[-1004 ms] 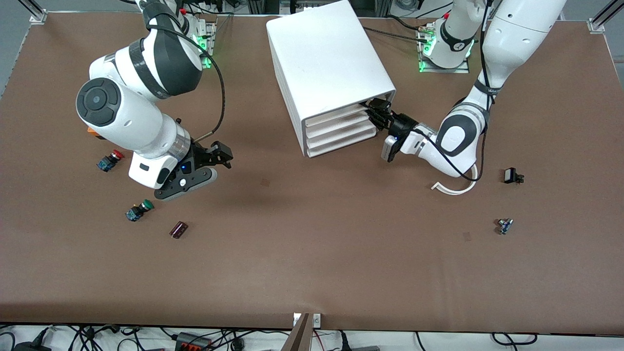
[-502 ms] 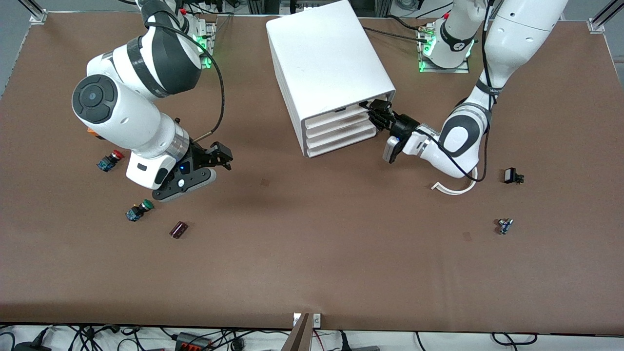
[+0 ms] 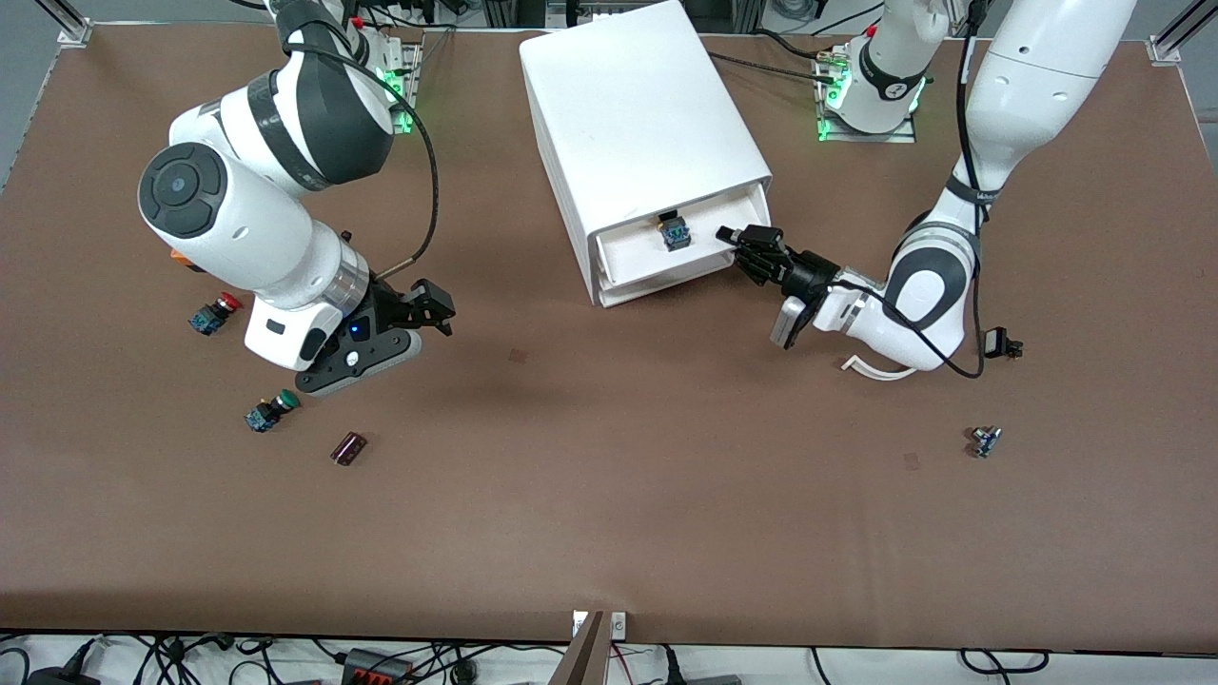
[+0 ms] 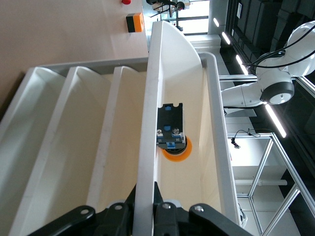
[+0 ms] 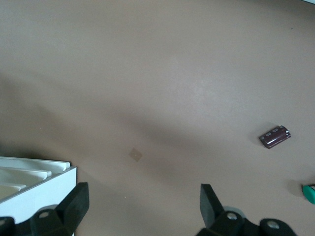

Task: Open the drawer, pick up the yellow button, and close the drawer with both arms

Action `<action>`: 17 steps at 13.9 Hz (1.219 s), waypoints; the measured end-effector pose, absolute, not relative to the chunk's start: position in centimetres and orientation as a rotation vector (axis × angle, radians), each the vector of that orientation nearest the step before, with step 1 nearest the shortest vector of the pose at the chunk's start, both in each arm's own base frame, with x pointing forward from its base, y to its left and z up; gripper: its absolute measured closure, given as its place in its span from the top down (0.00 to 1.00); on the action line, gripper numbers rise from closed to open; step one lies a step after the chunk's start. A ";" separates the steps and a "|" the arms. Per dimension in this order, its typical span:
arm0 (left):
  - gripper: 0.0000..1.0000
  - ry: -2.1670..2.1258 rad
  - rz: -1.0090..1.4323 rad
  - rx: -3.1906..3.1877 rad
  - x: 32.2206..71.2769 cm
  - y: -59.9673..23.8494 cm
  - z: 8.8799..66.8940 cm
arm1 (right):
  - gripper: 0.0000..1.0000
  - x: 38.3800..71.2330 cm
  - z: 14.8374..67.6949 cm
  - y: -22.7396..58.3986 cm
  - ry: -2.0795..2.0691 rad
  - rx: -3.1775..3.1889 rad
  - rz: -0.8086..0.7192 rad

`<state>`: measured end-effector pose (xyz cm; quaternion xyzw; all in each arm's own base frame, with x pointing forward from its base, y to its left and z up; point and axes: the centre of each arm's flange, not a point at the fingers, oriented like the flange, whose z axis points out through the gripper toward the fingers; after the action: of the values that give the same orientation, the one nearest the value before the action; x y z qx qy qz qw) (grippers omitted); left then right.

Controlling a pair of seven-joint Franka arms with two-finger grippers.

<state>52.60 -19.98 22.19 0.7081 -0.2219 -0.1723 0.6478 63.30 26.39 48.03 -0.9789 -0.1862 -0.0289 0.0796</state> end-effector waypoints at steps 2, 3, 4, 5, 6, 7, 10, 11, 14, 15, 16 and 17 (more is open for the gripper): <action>0.09 -0.507 -0.379 1.614 53.9 -19.4 22.2 | 1.00 63.4 48.0 26.9 -0.542 -2.899 -0.100; 0.09 -0.509 -0.374 1.615 54.5 -19.1 22.2 | 1.00 63.4 48.1 27.4 -0.540 -2.885 -0.112; 0.09 -0.511 -0.368 1.617 55.1 -18.8 22.2 | 1.00 63.2 48.2 28.1 -0.547 -2.872 -0.122; 0.09 -0.509 -0.363 1.618 55.5 -18.4 22.2 | 1.00 63.0 48.4 29.1 -0.563 -2.862 -0.134; 0.09 -0.506 -0.359 1.620 55.9 -18.1 22.2 | 1.00 62.6 48.7 30.2 -0.580 -2.852 -0.142; 0.11 -0.504 -0.354 1.625 56.1 -17.9 22.1 | 1.00 62.1 49.1 31.6 -0.591 -2.845 -0.151; 0.30 -0.506 -0.342 1.651 56.5 -17.6 21.7 | 1.00 60.4 49.8 36.0 -0.584 -2.828 -0.174; 0.41 -0.507 -0.341 1.662 56.7 -17.5 21.6 | 1.00 59.8 49.7 37.3 -0.584 -2.823 -0.182; 0.70 -0.454 -0.379 1.696 57.8 -17.0 22.8 | 1.00 58.4 49.4 40.3 -0.578 -2.809 -0.202; 0.80 -0.430 -0.412 1.716 58.3 -16.9 23.8 | 1.00 57.7 49.5 41.5 -0.575 -2.804 -0.205; 0.89 -0.410 -0.454 1.752 58.9 -16.8 24.9 | 1.00 56.9 49.6 42.9 -0.574 -2.803 -0.208; 0.99 -0.382 -0.503 1.796 59.3 -16.7 26.3 | 1.00 55.9 49.7 44.3 -0.573 -2.807 -0.213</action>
<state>59.34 -16.68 26.33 0.7683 -0.1633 -0.2151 0.5803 55.91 44.29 49.71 -0.9683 -0.1975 -0.0734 0.1341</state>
